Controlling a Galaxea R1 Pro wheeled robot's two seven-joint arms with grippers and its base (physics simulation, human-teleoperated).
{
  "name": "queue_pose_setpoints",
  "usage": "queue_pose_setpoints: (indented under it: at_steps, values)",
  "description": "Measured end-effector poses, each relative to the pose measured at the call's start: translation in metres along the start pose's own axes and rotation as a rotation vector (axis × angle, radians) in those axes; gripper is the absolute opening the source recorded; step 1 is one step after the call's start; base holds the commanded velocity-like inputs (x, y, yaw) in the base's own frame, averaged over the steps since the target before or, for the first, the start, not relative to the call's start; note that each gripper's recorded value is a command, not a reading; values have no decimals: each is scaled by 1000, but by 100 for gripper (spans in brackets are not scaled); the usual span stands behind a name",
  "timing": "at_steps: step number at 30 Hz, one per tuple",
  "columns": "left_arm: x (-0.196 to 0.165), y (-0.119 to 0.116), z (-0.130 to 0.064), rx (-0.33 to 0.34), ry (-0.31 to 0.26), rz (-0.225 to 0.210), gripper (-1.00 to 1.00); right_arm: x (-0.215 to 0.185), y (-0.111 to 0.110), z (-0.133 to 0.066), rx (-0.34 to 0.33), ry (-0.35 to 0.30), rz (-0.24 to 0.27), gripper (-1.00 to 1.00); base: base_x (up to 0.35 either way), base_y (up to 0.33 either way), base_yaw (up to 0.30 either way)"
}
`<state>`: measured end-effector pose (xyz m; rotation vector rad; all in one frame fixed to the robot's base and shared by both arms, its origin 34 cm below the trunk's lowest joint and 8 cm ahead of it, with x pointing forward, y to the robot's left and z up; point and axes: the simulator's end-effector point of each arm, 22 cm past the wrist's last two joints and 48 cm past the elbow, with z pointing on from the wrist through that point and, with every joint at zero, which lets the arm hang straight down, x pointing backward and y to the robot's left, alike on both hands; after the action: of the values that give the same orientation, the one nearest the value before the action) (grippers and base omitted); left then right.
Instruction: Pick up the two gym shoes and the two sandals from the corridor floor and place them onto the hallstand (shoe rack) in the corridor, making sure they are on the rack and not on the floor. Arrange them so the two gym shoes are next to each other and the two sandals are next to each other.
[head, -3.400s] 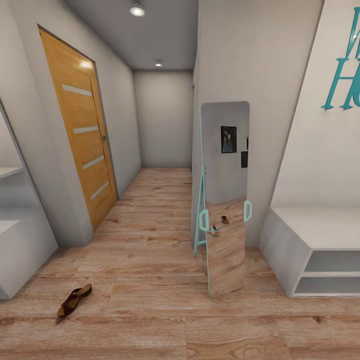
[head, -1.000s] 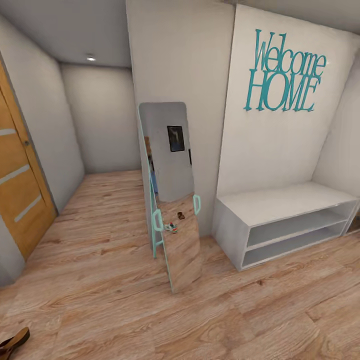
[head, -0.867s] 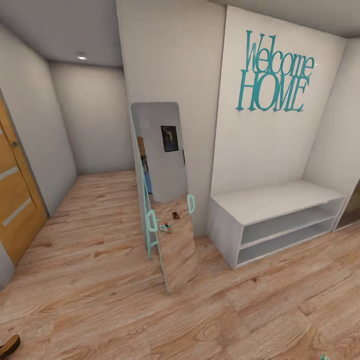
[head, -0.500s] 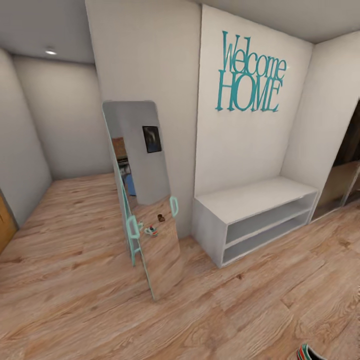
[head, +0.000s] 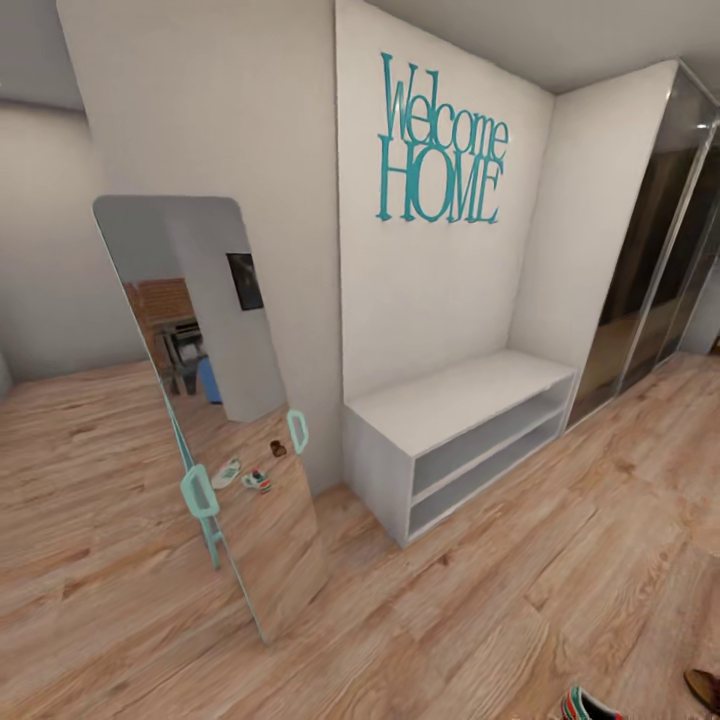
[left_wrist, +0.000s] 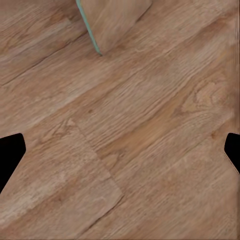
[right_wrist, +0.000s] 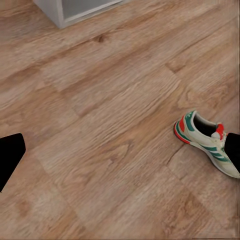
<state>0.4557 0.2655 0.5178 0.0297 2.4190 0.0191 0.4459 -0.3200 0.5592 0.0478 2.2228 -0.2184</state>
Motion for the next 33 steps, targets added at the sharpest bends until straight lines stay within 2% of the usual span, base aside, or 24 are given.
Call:
queue_pose_setpoints:
  at_steps: [22,33]
  values:
    - [0,0,0,0,0,0,100,0,0,0,0,0,0,100,11,3,-300]
    - [0,0,0,1,0,2,100,0,0,0,1,0,1,100,193,181,-300]
